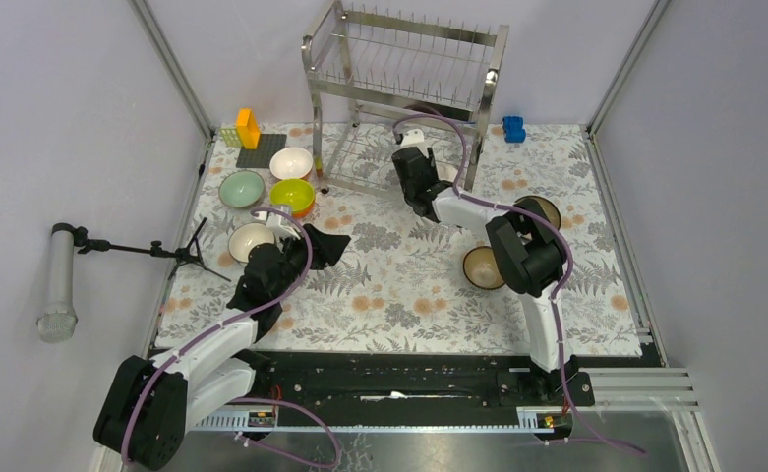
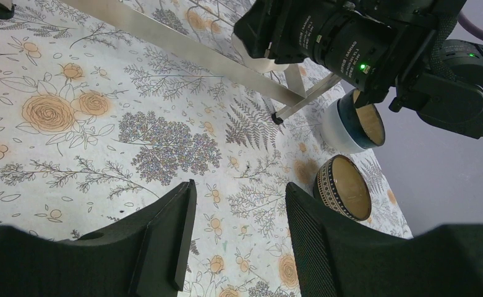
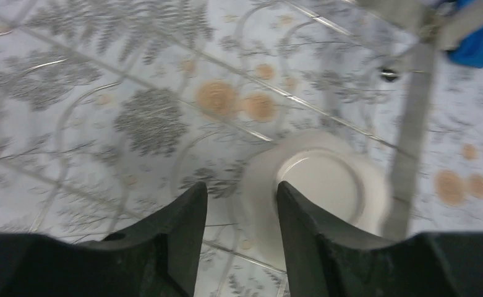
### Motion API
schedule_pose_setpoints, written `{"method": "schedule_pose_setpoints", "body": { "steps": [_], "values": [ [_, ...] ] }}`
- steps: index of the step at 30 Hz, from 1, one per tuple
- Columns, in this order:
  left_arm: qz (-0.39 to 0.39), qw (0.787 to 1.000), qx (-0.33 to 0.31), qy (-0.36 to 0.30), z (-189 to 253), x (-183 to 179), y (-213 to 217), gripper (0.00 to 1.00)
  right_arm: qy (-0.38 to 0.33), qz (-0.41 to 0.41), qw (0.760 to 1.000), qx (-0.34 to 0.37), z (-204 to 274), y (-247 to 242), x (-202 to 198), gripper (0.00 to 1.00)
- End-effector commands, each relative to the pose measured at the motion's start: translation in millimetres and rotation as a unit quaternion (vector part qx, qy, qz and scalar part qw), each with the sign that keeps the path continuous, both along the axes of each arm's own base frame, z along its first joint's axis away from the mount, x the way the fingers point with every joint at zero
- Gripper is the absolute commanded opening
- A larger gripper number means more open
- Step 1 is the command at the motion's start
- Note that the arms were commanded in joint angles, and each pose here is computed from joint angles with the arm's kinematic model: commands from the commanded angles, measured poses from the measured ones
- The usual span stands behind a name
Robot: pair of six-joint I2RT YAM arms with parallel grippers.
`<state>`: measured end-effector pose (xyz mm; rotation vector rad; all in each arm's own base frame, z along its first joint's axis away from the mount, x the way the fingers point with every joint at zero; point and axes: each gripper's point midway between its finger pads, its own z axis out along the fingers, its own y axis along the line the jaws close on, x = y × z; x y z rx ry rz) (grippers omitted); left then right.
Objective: Unload the bowls from the dish rack
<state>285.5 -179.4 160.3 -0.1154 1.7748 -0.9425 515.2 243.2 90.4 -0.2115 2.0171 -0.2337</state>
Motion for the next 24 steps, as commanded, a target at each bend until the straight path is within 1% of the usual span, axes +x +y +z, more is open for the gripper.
{"method": "schedule_pose_setpoints", "body": {
  "steps": [1,6,11,15,20,22,24],
  "values": [
    [-0.012,0.999,-0.006,-0.029,11,-1,-4,0.6,0.072,0.052,0.993,0.076,-16,27,-16,0.5],
    [-0.011,1.0,-0.005,-0.028,11,0,-4,0.6,0.096,0.08,0.989,0.077,-27,36,-21,0.45],
    [-0.012,1.0,-0.005,-0.027,10,-1,-4,0.6,0.117,0.115,0.984,0.071,-31,45,-25,0.45],
    [-0.011,1.0,-0.005,-0.027,10,0,-4,0.6,0.121,0.185,0.97,0.101,-11,72,-30,0.46],
    [-0.009,1.0,-0.004,-0.027,10,1,-4,0.6,0.118,0.27,0.945,0.143,17,108,-42,0.5],
    [-0.009,1.0,-0.003,-0.026,9,1,-3,0.6,0.106,0.269,0.945,0.15,28,110,-44,0.52],
    [-0.008,1.0,-0.002,-0.027,10,1,-3,0.6,0.082,0.249,0.953,0.154,39,103,-40,0.55]
  ]
}}
